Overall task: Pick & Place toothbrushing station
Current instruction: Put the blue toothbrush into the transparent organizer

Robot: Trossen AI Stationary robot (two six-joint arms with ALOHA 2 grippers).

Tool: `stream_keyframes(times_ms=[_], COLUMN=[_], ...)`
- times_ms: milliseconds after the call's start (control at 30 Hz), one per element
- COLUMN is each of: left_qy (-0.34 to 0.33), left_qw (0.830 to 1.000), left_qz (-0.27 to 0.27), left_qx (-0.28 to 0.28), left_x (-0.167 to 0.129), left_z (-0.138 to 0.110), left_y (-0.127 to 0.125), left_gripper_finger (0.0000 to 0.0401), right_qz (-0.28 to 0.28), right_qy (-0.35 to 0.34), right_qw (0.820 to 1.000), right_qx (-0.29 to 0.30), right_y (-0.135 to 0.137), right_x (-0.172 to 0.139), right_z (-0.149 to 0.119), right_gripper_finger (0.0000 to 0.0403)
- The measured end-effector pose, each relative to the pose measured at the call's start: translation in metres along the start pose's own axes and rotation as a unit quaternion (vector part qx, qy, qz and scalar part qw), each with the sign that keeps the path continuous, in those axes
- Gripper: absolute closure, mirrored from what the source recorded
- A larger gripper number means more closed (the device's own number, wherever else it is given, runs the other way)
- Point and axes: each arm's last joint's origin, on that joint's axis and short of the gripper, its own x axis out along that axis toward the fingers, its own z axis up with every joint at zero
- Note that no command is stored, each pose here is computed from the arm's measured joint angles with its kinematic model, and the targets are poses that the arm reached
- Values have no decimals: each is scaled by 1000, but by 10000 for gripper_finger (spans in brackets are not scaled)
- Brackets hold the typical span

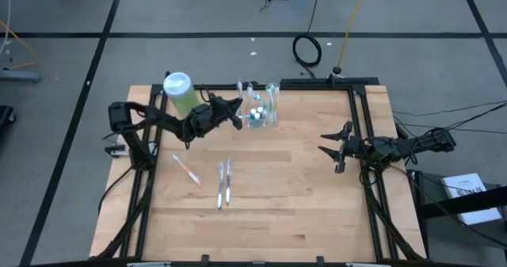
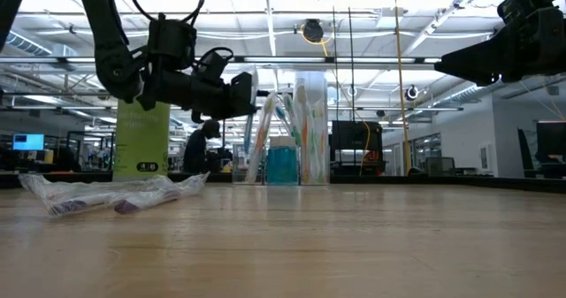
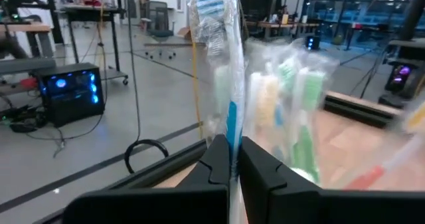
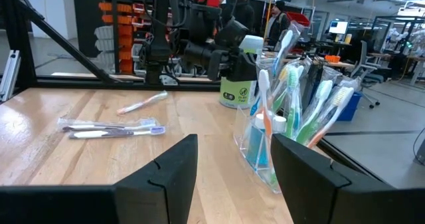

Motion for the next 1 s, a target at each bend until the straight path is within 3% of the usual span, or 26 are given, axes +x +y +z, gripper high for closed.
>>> stream_keyframes(times_ms=[700,1000], left_qy=[44,46], left_qw=[999,999], left_qz=[9,9], left_qx=[-9,-9], left_x=[4,5], left_z=[-28,-29], left_y=[2,2], left_gripper_finger=[392,391], right_qz=[0,0], right_qy=[0,0], right_qw=[1000,1000], right_qx=[0,0], right_y=[0,0], right_x=[0,0], right_z=[0,0], right_gripper_finger=[220,220])
